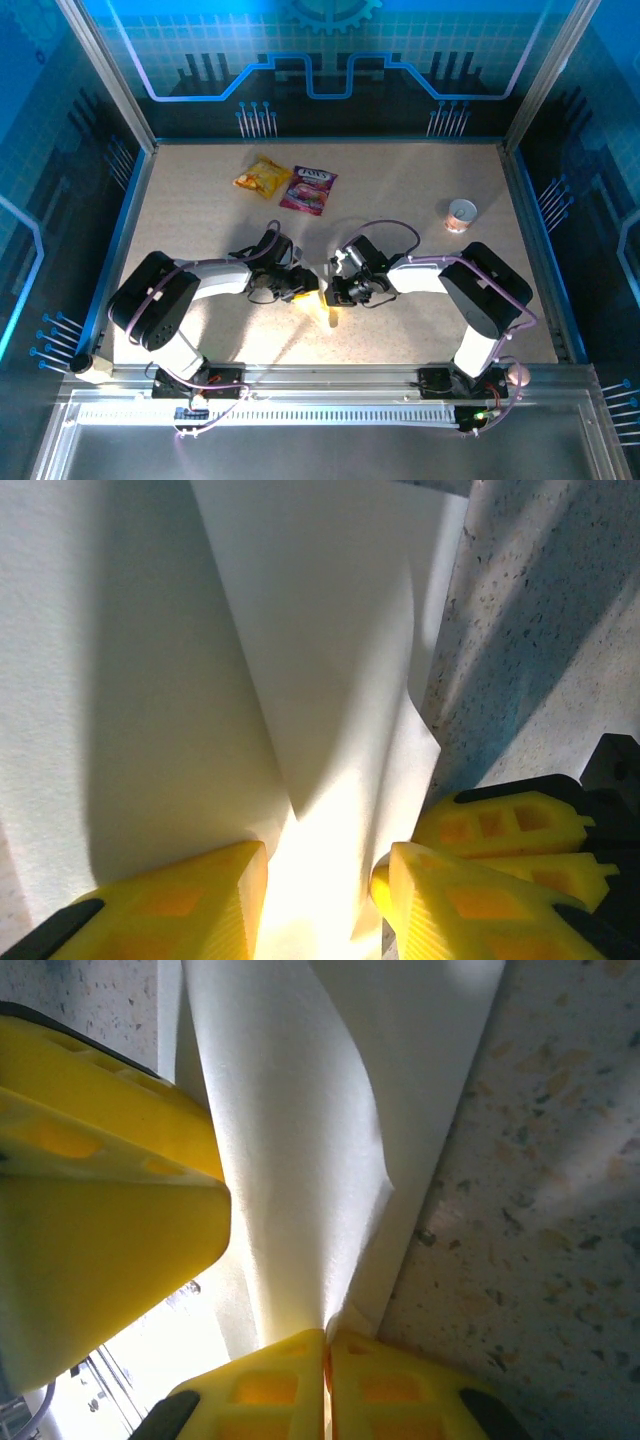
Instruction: Fold a paper plane with a square sheet of paper (fold left side to right side)
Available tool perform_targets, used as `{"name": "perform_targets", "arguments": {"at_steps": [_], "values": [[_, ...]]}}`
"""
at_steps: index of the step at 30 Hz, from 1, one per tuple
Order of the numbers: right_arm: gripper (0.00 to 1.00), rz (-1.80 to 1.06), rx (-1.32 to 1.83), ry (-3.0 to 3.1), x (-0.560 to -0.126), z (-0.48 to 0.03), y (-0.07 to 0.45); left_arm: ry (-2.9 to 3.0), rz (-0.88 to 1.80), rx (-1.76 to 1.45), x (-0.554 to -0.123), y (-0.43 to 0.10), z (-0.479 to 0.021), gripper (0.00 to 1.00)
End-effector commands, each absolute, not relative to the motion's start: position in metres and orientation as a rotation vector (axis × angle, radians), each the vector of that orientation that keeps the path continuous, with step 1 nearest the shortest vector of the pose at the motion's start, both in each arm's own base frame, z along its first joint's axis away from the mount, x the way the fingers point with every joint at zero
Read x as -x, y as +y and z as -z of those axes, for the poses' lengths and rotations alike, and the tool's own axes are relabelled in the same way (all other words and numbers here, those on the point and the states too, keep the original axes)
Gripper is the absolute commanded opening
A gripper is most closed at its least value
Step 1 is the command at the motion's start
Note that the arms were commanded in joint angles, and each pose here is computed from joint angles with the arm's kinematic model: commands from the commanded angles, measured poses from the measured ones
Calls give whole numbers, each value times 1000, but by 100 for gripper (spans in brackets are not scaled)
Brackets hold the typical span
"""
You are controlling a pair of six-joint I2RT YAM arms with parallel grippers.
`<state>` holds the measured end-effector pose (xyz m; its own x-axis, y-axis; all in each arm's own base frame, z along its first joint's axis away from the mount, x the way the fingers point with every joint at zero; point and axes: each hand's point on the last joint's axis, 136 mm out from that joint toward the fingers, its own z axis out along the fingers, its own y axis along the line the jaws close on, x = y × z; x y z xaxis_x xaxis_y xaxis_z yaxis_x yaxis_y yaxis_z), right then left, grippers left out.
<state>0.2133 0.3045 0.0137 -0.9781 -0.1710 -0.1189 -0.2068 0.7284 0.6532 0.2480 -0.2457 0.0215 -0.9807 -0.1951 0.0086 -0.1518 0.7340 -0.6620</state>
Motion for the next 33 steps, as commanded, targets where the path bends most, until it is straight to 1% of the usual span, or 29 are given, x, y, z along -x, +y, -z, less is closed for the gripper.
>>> {"name": "perform_targets", "arguments": {"at_steps": [1,9,10,17,20,22,24,27,29,33], "values": [[11,-1029,324,2916,-211,-4,299,2914,1024,301,-243,-243,-11,40],[9,-915,307,2996,-205,15,288,2897,1034,292,-246,-244,-18,41],[8,-890,303,3012,-204,18,285,2893,1035,290,-246,-245,-20,42],[5,-775,256,3087,-195,33,270,2822,1021,255,-257,-243,-51,47],[4,-742,246,3105,-192,38,266,2797,1004,239,-260,-241,-64,47],[4,-725,243,3108,-191,39,264,2779,1008,226,-261,-241,-71,44],[4,-715,244,3111,-191,39,263,2770,1024,216,-262,-242,-74,36],[3,-700,247,3111,-191,38,262,2775,1073,199,-261,-249,-70,24],[2,-697,246,3112,-192,38,262,2780,1121,192,-260,-255,-63,17],[2,-686,247,3116,-191,38,262,2776,1169,190,-263,-262,-51,11]]}}
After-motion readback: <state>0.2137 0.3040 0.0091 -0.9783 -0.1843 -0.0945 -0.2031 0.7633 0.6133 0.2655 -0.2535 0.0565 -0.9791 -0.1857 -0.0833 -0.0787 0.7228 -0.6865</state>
